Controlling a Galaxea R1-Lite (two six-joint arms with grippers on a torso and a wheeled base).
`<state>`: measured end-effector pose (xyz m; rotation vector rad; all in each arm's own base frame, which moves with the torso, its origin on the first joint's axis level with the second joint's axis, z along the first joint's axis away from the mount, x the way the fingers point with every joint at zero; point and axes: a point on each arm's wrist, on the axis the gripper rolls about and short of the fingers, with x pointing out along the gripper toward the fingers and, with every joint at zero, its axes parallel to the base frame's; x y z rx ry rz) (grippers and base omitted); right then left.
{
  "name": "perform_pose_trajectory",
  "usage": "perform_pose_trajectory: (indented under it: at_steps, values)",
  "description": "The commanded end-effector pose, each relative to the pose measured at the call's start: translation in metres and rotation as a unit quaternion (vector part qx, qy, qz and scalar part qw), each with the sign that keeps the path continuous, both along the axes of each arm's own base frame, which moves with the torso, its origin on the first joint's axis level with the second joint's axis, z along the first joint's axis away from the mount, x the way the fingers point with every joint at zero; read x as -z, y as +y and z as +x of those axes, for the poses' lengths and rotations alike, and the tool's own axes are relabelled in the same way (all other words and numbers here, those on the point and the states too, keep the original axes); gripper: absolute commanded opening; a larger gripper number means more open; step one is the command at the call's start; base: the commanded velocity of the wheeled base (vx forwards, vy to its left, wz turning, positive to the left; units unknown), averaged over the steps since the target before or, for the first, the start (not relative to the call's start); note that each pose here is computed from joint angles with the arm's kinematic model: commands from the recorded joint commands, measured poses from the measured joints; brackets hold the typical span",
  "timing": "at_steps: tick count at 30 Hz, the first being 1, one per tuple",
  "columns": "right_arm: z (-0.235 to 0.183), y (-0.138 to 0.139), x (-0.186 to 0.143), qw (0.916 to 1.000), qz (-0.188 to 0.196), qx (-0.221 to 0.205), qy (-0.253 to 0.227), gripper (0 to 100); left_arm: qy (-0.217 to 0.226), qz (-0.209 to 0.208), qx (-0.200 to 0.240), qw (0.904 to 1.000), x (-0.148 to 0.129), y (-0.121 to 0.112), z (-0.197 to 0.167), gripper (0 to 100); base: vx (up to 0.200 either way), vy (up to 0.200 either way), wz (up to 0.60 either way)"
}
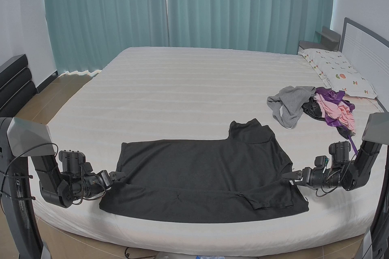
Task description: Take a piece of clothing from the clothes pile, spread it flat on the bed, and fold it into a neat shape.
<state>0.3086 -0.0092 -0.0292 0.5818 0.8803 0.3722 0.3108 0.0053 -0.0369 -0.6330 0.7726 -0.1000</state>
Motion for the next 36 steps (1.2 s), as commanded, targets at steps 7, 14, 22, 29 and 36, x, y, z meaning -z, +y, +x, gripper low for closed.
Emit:
perform_pose_trajectory:
  at_steps: [7, 14, 22, 29, 36]
  values:
    - [-0.054, 0.023, -0.047, 0.9961, 0.054, 0.053, 0.046, 100, -0.001, -0.099, -0.086, 0.9914, -0.029, 0.018, -0.007, 100, 0.000, 0.000, 0.00]
    - [-0.087, 0.045, -0.038, 0.9930, 0.051, 0.071, 0.080, 100, 0.025, -0.132, -0.111, 0.9846, -0.044, 0.014, -0.039, 100, 0.000, 0.000, 0.00]
    - [-0.103, 0.058, -0.021, 0.9934, 0.052, 0.093, 0.043, 100, 0.052, -0.171, -0.104, 0.9784, -0.048, 0.010, -0.058, 100, -0.050, 0.000, 0.00]
    - [-0.101, 0.072, -0.026, 0.9872, 0.082, 0.132, 0.034, 100, 0.053, -0.170, -0.103, 0.9786, -0.046, 0.010, -0.057, 100, -0.200, 0.000, 0.00]
    - [-0.097, 0.076, -0.023, 0.9858, 0.092, 0.135, 0.039, 100, 0.047, -0.170, -0.100, 0.9792, -0.046, 0.010, -0.056, 100, -0.086, 0.000, 0.00]
